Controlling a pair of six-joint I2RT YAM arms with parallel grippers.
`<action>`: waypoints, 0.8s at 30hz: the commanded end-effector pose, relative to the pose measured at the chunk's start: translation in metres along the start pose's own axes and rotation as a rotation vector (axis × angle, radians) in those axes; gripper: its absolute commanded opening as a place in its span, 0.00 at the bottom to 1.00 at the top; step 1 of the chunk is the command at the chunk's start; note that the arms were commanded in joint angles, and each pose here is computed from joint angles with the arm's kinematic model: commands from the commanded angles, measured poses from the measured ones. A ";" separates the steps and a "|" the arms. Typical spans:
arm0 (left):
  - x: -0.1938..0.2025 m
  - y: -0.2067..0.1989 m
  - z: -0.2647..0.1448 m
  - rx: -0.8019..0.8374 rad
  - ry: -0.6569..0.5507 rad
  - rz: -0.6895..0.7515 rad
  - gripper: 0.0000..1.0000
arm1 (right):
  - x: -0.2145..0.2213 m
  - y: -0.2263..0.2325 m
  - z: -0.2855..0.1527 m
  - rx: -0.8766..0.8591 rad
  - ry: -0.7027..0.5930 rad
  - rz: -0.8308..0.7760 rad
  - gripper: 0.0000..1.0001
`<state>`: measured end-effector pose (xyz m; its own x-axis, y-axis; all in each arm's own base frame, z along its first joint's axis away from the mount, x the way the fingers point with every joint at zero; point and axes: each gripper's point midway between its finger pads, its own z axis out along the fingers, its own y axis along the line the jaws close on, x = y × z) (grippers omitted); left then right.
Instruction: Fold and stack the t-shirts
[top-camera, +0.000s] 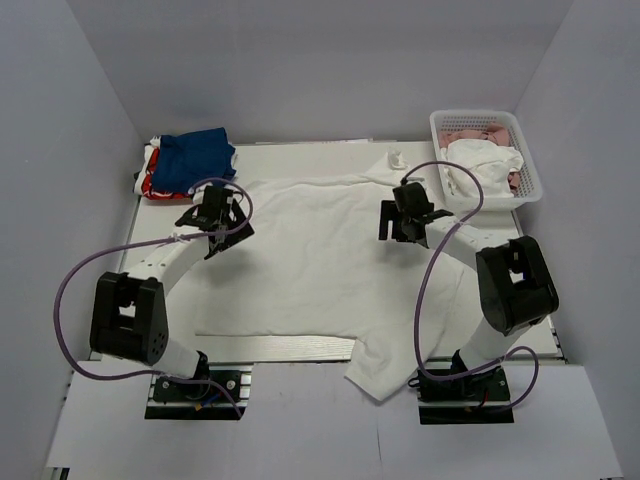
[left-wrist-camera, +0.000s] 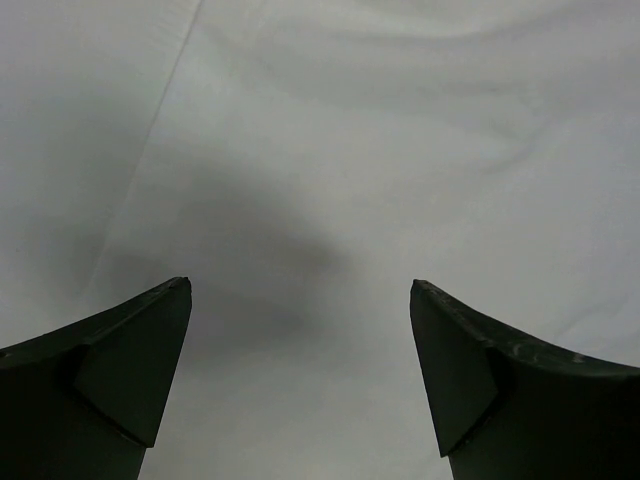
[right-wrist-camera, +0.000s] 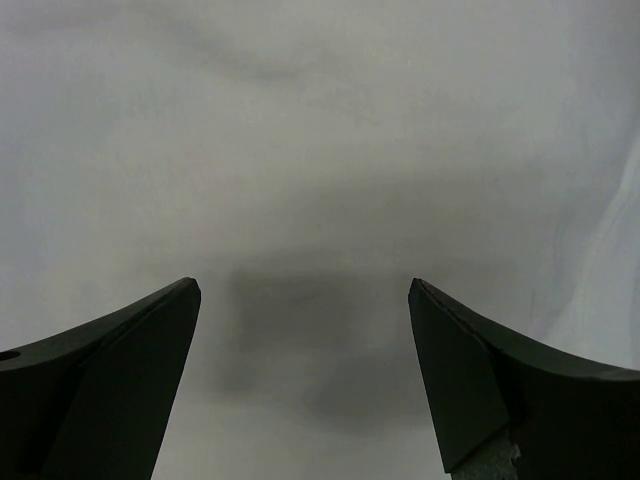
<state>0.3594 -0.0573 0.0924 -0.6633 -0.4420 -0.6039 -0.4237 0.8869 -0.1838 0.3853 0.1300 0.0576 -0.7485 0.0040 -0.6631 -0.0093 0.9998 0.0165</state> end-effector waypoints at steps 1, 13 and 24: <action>-0.002 -0.011 -0.003 0.079 -0.042 -0.036 1.00 | -0.014 0.002 -0.003 -0.005 -0.050 0.083 0.90; -0.003 -0.001 0.068 -0.119 0.027 -0.055 1.00 | 0.003 -0.014 0.049 0.098 0.064 0.084 0.90; -0.012 -0.007 0.071 -0.128 0.044 -0.077 1.00 | -0.031 -0.010 0.040 0.048 -0.006 0.082 0.90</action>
<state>0.4067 -0.0498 0.0245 -0.6818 -0.4973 -0.5365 -0.5354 0.8390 -0.0974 0.4248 0.1185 0.0207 -0.7777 0.0876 -0.6225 0.1036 0.9946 0.0106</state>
